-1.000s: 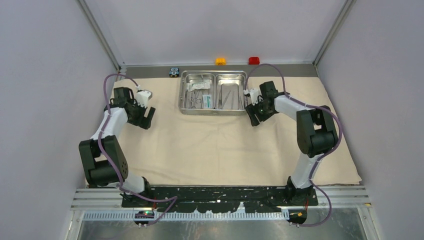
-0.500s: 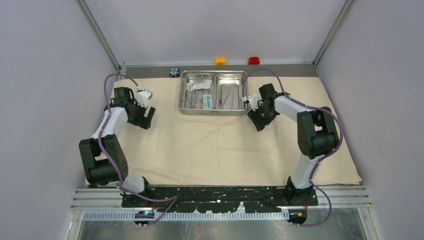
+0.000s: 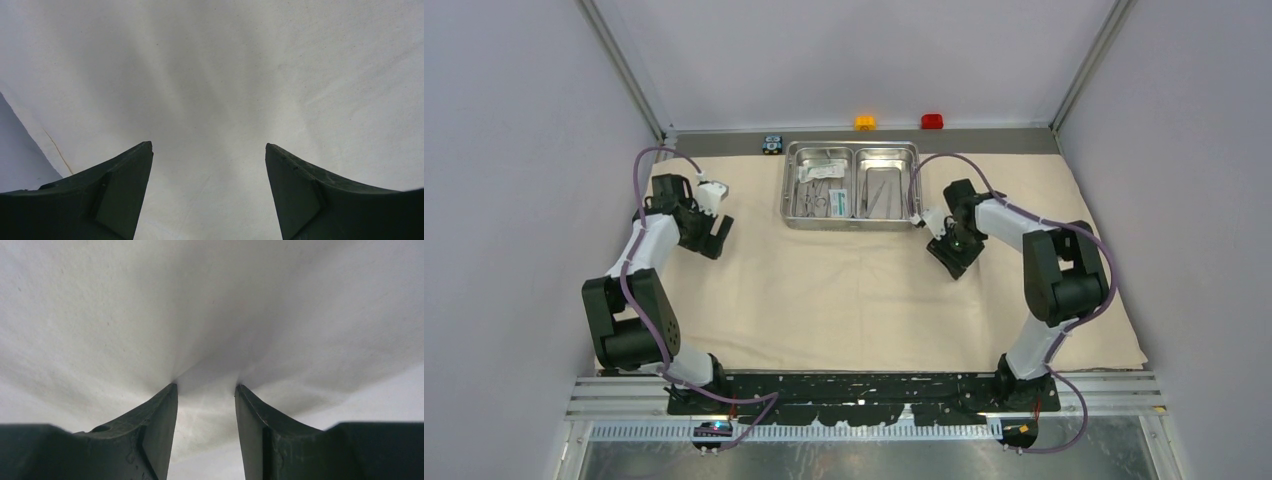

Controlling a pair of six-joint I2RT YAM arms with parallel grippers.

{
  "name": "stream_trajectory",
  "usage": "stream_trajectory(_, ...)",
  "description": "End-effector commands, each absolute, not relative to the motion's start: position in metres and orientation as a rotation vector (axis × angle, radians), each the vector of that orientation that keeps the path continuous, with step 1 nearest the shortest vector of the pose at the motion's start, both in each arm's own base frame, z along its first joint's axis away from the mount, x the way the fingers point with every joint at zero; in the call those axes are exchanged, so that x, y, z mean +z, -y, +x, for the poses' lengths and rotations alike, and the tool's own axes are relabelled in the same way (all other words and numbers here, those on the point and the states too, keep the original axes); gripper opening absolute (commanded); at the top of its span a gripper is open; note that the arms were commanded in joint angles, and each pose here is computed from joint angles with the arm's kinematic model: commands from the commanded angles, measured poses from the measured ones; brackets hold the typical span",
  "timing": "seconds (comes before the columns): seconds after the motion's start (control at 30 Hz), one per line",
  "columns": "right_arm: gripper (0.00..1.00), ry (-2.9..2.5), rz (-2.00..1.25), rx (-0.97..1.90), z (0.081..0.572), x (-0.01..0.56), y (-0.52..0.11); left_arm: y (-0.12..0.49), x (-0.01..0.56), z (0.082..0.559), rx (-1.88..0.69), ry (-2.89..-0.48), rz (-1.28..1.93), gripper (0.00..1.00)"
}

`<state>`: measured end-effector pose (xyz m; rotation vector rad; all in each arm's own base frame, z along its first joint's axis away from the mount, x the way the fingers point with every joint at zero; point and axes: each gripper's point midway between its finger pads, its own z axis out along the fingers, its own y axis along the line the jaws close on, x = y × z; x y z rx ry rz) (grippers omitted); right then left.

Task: Open and lay out the surgical kit
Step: Smooth out the surgical kit at the center of the board.

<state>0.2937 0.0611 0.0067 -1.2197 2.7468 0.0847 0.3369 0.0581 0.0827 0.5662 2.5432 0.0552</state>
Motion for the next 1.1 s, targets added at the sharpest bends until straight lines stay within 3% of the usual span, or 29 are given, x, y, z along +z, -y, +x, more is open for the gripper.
stream_trajectory(0.0,0.51,-3.117,-1.499,0.060,0.183,-0.025,-0.012,-0.063,0.100,0.347,0.118,-2.477,0.591,0.85)
stream_trajectory(0.27,0.49,-3.145,-1.597,0.055,0.148,-0.026,0.003,-0.062,0.090,0.339,0.115,-2.496,0.623,0.85)
stream_trajectory(0.4,0.49,-3.083,-1.535,0.081,0.153,-0.012,-0.001,-0.054,0.087,0.330,0.070,-2.481,0.678,0.86)
stream_trajectory(0.6,0.54,-2.748,-1.045,0.293,0.239,0.057,-0.038,-0.001,0.095,0.315,-0.219,-2.381,0.824,0.87)
stream_trajectory(0.7,0.56,-2.599,-0.880,0.261,0.286,0.077,-0.049,0.039,0.099,0.308,-0.283,-2.303,0.996,0.87)
stream_trajectory(0.9,0.56,-2.511,-0.669,0.106,0.356,0.080,-0.040,0.137,0.098,0.297,-0.337,-2.119,1.378,0.87)
stream_trajectory(1.07,0.55,-2.561,-0.670,0.063,0.373,0.058,-0.031,0.202,0.078,0.285,-0.334,-2.039,1.647,0.84)
